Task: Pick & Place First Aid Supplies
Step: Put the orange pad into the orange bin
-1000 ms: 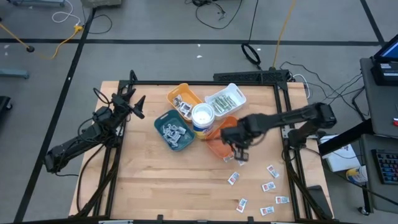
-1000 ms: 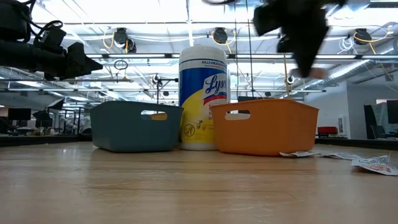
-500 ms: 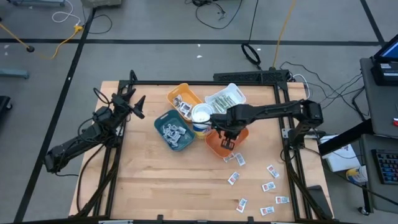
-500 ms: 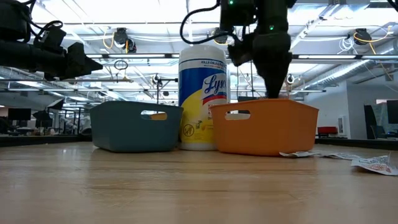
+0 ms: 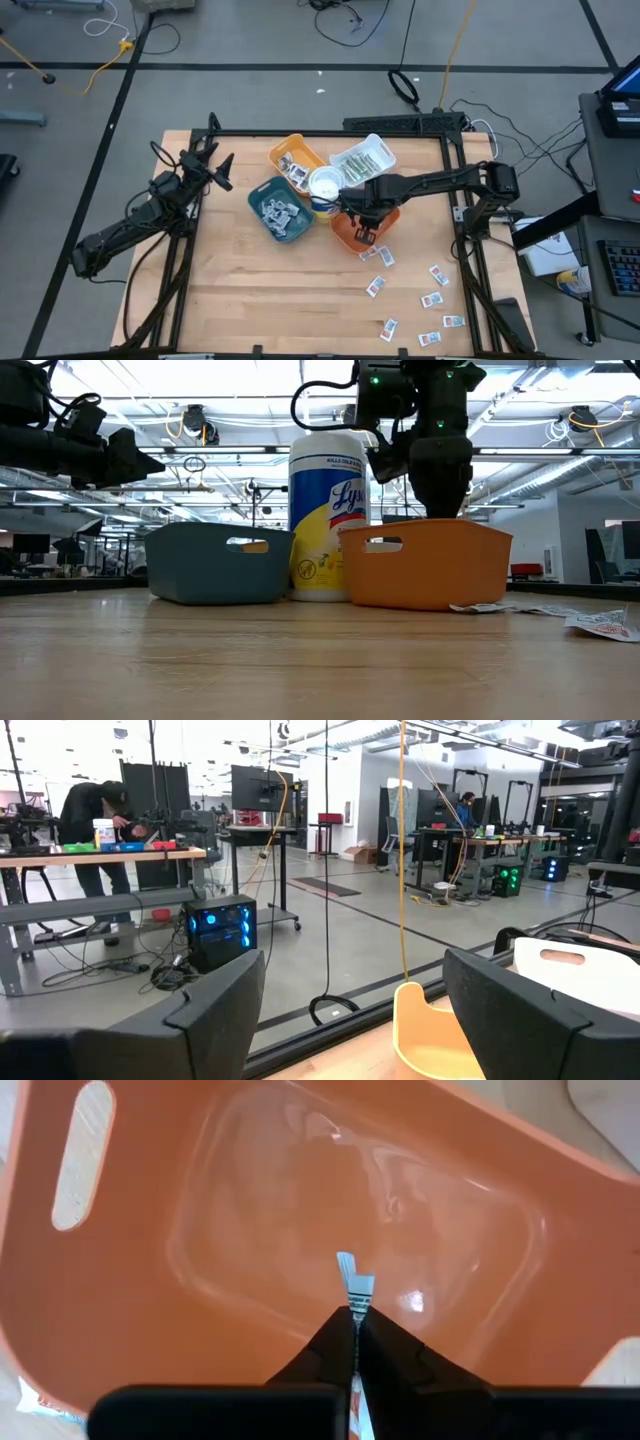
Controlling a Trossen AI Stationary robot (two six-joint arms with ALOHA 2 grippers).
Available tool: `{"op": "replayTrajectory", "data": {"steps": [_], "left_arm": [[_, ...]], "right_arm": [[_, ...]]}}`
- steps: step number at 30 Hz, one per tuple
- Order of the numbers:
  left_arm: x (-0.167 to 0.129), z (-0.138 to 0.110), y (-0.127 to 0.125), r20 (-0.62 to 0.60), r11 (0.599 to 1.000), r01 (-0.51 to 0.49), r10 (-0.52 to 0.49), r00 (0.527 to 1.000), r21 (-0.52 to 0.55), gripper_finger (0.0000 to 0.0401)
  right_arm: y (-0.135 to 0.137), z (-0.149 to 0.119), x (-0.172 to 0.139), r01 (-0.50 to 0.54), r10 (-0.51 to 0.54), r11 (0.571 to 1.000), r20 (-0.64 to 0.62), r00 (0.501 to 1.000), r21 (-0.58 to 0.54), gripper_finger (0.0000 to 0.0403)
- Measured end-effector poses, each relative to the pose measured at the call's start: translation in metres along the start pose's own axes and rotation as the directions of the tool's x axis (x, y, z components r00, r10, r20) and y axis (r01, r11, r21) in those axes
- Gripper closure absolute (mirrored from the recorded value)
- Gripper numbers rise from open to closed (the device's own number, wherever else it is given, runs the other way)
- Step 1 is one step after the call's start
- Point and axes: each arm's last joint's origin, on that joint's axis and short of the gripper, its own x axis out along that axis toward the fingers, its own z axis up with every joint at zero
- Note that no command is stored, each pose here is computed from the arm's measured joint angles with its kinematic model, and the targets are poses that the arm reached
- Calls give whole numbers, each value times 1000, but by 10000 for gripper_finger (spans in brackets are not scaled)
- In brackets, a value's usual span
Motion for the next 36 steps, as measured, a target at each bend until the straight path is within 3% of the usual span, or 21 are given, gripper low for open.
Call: {"op": "replayTrajectory", "data": {"steps": [3, 11, 14, 19, 26, 30, 36], "left_arm": [[0, 0, 0, 0, 1000, 0, 0, 1000, 0, 93], [0, 0, 0, 0, 1000, 0, 0, 1000, 0, 93], [0, 0, 0, 0, 1000, 0, 0, 1000, 0, 93], [0, 0, 0, 0, 1000, 0, 0, 1000, 0, 93], [0, 0, 0, 0, 1000, 0, 0, 1000, 0, 93], [0, 0, 0, 0, 1000, 0, 0, 1000, 0, 93], [0, 0, 0, 0, 1000, 0, 0, 1000, 0, 93]], "right_arm": [[0, 0, 0, 0, 0, 1000, 0, 1000, 1, 366], [-1, -3, -10, -11, 11, 1000, 31, 999, 6, 248], [-2, -6, -20, -23, 17, 996, 63, 998, 88, 228], [-4, -18, -39, -47, 26, 953, 74, 997, 300, 233], [-3, -32, -55, -72, 34, 854, 83, 996, 515, 252], [2, -38, -54, -72, 35, 845, 81, 996, 530, 258], [16, -78, -41, -38, 30, 830, 23, 999, 556, 259]]}}
